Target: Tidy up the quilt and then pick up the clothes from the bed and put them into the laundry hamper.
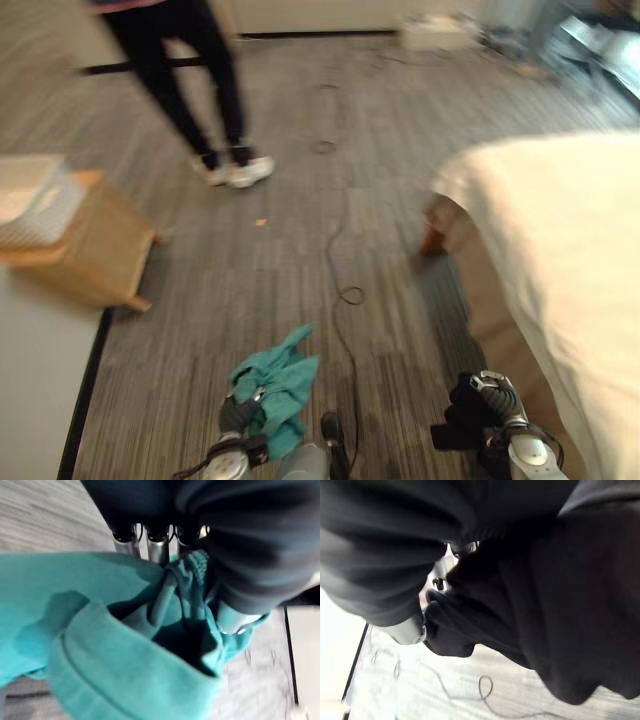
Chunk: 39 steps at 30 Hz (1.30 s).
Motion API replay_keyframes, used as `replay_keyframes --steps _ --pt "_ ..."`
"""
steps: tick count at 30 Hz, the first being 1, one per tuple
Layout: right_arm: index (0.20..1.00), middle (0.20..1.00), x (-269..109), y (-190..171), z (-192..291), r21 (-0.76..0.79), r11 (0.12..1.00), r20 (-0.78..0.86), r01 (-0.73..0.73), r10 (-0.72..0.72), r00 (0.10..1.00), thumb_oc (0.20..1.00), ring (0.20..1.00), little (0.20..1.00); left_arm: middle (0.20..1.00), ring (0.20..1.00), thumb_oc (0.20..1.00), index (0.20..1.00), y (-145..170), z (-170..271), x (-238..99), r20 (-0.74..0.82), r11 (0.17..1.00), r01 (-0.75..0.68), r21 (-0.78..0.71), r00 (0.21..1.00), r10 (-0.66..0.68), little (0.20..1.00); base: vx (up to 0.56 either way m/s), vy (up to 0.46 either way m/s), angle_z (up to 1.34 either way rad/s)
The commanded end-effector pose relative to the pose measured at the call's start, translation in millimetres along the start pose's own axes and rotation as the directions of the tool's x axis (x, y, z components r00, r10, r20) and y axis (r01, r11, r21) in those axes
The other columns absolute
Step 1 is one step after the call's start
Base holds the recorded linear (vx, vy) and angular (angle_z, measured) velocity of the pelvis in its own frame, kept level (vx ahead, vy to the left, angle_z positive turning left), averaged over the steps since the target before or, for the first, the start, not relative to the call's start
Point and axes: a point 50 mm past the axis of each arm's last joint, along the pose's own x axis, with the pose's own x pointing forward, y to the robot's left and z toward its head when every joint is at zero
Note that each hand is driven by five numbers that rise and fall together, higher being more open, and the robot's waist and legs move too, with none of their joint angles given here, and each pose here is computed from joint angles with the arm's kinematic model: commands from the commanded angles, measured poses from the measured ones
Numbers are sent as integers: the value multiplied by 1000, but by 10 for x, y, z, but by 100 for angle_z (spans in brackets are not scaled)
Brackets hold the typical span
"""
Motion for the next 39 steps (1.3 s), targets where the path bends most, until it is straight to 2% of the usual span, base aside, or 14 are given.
replay_keyframes --steps 1,2,9,10,14,17,18,21,25,30,34,39 --pt "200 200 166 123 434 69 996 179 -56 43 983 200 200 200 200 200 200 200 190 435 203 157 996 -59 60 986 49 200 82 232 176" --pt "200 200 191 105 408 82 996 164 -35 21 986 200 200 200 200 200 200 200 71 499 238 180 998 -29 51 984 19 200 120 90 170" --pt "200 200 228 42 340 86 996 122 12 -22 992 200 200 200 200 200 200 200 -48 440 282 148 998 1 57 989 -9 200 142 -90 94" --pt "200 200 400 499 -14 -122 982 -123 -143 128 984 200 200 200 200 200 200 200 -907 -24 456 -232 991 118 69 968 -99 200 57 -41 4" --pt "200 200 457 531 149 -142 978 -59 -151 144 988 200 200 200 200 200 200 200 -929 68 497 -197 986 129 110 975 -105 200 108 -82 4" --pt "200 200 550 513 436 -263 953 55 -152 172 983 200 200 200 200 200 200 200 -1040 263 551 -127 983 161 86 981 -149 200 110 -141 2" --pt "200 200 591 478 645 -313 941 137 -130 180 974 200 200 200 200 200 200 200 -1132 447 591 -59 979 180 92 983 -175 200 60 -158 2" --pt "200 200 630 473 819 -340 936 195 -94 168 966 200 200 200 200 200 200 200 -1215 542 598 -28 980 186 72 982 -184 200 287 -84 20" --pt "200 200 631 535 904 -315 945 230 -85 163 959 200 200 200 200 200 200 200 -1255 521 556 -21 978 201 51 980 -200 200 393 59 -21" --pt "200 200 645 674 1034 -266 958 264 -108 180 948 200 200 200 200 200 200 200 -1151 473 548 -24 984 177 -9 984 -177 200 624 134 -17" --pt "200 200 615 757 984 -205 971 256 -120 172 951 200 200 200 200 200 200 200 -1112 411 548 -53 982 181 47 983 -178 200 666 235 -44" --pt "200 200 604 733 1267 -123 985 365 -125 162 917 200 200 200 200 200 200 200 -1125 532 577 1 977 179 112 984 -181 200 744 187 52"
